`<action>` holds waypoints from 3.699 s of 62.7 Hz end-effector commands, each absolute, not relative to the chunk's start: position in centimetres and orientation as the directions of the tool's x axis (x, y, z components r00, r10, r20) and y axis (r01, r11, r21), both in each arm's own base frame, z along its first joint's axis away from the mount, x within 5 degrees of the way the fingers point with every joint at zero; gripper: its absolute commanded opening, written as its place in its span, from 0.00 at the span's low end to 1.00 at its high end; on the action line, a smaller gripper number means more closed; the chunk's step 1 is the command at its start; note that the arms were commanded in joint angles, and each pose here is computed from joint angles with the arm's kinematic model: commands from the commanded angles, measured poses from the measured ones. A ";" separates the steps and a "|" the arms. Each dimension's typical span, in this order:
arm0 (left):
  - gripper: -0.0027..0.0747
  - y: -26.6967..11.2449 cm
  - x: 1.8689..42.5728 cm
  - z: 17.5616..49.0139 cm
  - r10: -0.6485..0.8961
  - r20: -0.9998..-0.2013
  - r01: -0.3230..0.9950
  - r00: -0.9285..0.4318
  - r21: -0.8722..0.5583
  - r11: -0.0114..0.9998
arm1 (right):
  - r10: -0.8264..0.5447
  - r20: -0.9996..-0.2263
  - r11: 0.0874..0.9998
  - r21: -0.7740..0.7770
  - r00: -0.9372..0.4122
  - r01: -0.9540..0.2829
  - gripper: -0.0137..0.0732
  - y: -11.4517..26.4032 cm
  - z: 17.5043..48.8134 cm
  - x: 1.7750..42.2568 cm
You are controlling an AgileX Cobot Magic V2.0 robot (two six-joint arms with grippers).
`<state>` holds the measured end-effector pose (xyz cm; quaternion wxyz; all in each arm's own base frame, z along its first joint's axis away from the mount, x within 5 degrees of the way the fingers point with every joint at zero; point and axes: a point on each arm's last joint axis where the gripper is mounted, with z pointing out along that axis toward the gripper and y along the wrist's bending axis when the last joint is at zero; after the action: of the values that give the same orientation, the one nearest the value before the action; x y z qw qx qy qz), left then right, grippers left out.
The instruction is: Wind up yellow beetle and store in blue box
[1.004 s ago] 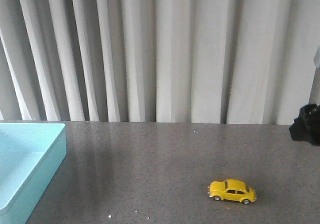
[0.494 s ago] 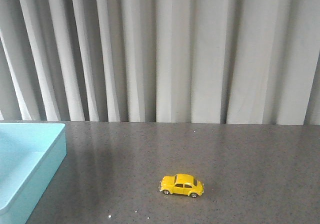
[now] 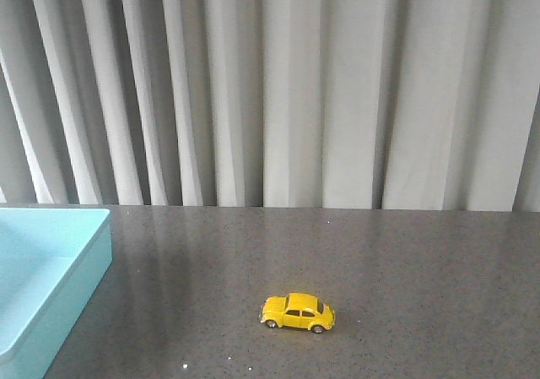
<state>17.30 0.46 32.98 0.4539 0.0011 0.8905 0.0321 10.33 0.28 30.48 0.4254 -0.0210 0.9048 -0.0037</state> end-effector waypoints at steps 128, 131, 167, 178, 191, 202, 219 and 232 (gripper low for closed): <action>0.75 -12.9 40.8 35.3 0.669 -0.682 0.801 -0.295 0.206 0.562 | -0.043 -0.816 0.999 -0.028 -0.576 -0.035 0.81 0.3 31.6 10.7; 0.75 -14.2 41.4 34.5 0.714 -0.643 0.838 -0.277 0.202 0.508 | -0.043 -0.816 0.999 -0.028 -0.576 -0.035 0.81 0.3 31.6 10.7; 0.75 -21.8 46.6 29.2 0.771 -0.634 0.960 -0.068 0.168 0.223 | -0.043 -0.816 0.999 -0.028 -0.577 -0.035 0.81 0.3 31.6 10.7; 0.75 -22.9 47.2 27.9 0.746 -0.664 0.966 -0.054 0.154 0.207 | -0.043 -0.816 0.999 -0.028 -0.577 -0.035 0.81 0.3 31.6 10.7; 0.75 -24.0 47.0 27.0 0.724 -0.688 0.976 -0.049 0.123 0.183 | -0.043 -0.816 0.999 -0.028 -0.576 -0.035 0.81 0.3 31.6 10.7; 0.75 -24.4 47.4 25.9 0.721 -0.691 0.975 -0.054 0.120 0.188 | -0.043 -0.816 0.999 -0.028 -0.576 -0.035 0.81 0.3 31.6 10.7; 0.75 -24.7 47.8 24.9 0.698 -0.712 0.973 -0.076 0.101 0.208 | -0.043 -0.816 0.999 -0.028 -0.577 -0.035 0.81 0.3 31.6 10.7; 0.61 -24.7 47.8 25.1 0.696 -0.715 0.973 -0.073 0.103 0.208 | -0.043 -0.816 0.999 -0.028 -0.577 -0.035 0.81 0.3 31.6 10.7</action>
<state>48.49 -24.36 20.15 0.2724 0.6022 0.7234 -0.1997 10.30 0.28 30.45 0.4236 -0.0196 0.9056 -0.0031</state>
